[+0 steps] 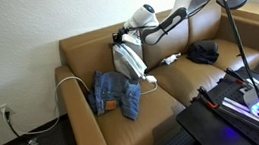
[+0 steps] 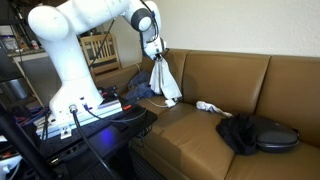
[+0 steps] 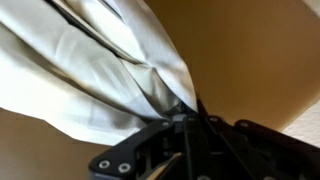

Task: Move the clothing to the left side of the sofa

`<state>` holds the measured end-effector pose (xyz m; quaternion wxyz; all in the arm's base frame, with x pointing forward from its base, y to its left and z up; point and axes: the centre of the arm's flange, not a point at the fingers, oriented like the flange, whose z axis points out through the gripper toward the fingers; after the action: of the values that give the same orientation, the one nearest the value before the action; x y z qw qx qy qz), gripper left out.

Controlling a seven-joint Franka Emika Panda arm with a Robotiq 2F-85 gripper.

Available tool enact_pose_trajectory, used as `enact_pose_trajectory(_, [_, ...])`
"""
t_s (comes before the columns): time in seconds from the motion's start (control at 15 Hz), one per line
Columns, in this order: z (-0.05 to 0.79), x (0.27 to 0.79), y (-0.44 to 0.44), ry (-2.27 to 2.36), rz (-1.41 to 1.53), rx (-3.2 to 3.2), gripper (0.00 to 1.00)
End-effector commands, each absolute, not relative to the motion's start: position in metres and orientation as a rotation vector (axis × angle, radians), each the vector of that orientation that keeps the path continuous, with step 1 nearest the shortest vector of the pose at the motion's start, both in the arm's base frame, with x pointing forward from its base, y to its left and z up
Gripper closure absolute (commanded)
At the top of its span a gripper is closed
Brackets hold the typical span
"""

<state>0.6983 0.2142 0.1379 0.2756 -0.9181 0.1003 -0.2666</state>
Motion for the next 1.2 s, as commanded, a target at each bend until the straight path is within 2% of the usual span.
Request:
enact_pose_trajectory(0.0, [0.179,0.744,0.289,0.014,-0.732,-2.399,0.99])
enact_pose_trajectory(0.07, [0.162,0.699,0.261,0.125,-0.726,-2.433,0.99])
enact_pose_trajectory(0.13, [0.168,0.699,0.276,0.105,-0.719,-2.418,0.97])
enact_pose_trajectory(0.27, [0.161,0.696,0.278,0.11,-0.71,-2.43,0.99])
enact_pose_trajectory(0.47, [0.167,0.694,0.271,0.06,-0.551,-2.327,0.99])
enact_pose_trajectory(0.6, [0.152,0.648,0.322,0.03,-0.466,-2.271,0.99])
enact_pose_trajectory(0.87, [0.125,0.599,0.373,-0.086,-0.277,-2.26,0.99])
enact_pose_trajectory(1.13, [0.117,0.554,0.396,-0.191,-0.61,-2.254,0.99])
